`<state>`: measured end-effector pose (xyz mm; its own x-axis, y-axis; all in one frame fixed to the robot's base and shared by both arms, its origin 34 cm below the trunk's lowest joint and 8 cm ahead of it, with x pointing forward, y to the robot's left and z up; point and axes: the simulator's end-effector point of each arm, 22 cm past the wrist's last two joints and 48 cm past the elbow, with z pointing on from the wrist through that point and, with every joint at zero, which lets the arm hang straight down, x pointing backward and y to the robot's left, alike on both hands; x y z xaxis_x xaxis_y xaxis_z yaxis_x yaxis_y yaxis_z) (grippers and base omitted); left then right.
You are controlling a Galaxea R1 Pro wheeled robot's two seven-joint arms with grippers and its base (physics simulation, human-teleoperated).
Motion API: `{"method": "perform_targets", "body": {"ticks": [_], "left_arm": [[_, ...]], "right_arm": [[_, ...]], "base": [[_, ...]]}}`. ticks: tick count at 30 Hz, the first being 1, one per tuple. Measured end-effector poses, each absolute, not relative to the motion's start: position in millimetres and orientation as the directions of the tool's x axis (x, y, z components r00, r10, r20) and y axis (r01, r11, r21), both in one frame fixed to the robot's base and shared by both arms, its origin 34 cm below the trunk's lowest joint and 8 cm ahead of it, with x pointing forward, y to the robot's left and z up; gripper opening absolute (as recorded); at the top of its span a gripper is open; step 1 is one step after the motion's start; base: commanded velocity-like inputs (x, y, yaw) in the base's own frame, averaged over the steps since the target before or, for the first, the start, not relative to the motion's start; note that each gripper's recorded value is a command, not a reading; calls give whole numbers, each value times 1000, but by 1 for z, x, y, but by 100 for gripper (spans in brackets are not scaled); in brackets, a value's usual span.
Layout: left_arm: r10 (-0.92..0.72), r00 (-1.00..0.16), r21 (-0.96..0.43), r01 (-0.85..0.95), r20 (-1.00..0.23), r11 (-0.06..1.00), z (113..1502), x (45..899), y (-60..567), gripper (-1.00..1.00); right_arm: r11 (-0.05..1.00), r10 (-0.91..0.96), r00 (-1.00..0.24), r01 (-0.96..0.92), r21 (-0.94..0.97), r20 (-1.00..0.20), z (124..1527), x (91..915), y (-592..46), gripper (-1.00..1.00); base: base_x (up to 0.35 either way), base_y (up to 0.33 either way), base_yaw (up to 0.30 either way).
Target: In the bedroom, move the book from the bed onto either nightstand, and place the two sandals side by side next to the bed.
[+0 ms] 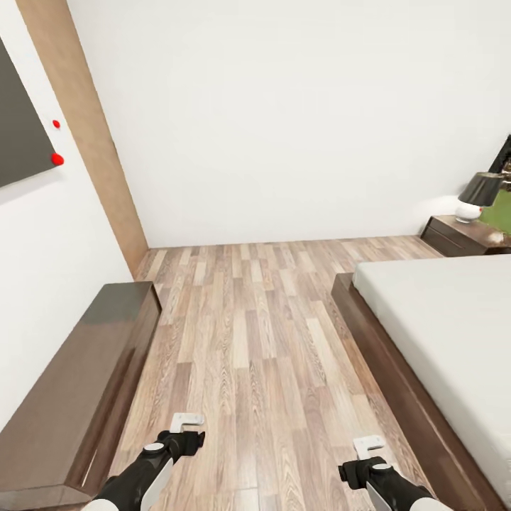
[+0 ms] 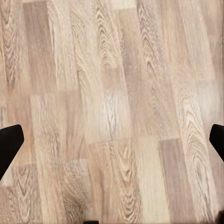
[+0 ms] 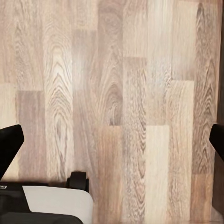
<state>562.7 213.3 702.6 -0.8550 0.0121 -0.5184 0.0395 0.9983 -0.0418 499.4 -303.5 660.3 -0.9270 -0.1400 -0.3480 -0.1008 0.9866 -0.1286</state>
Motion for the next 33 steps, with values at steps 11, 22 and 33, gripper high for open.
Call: {"method": "perform_targets", "body": {"ticks": [11, 22, 33], "left_arm": [[11, -855, -44, 40, -519, 998, 703, 563, 212, 100], [11, -855, -45, 40, -519, 998, 703, 563, 212, 100], [11, -855, -45, 40, -519, 998, 703, 563, 212, 100]], "right_arm": [[987, -140, -927, -101, -127, -348, 660, 499, -303, 100], [987, -140, -927, -101, -127, -348, 660, 499, -303, 100], [987, -140, -927, -101, -127, -348, 660, 499, -303, 100]], "base": [[17, 0, -297], [1, 0, -297], [0, 0, -298]]}}
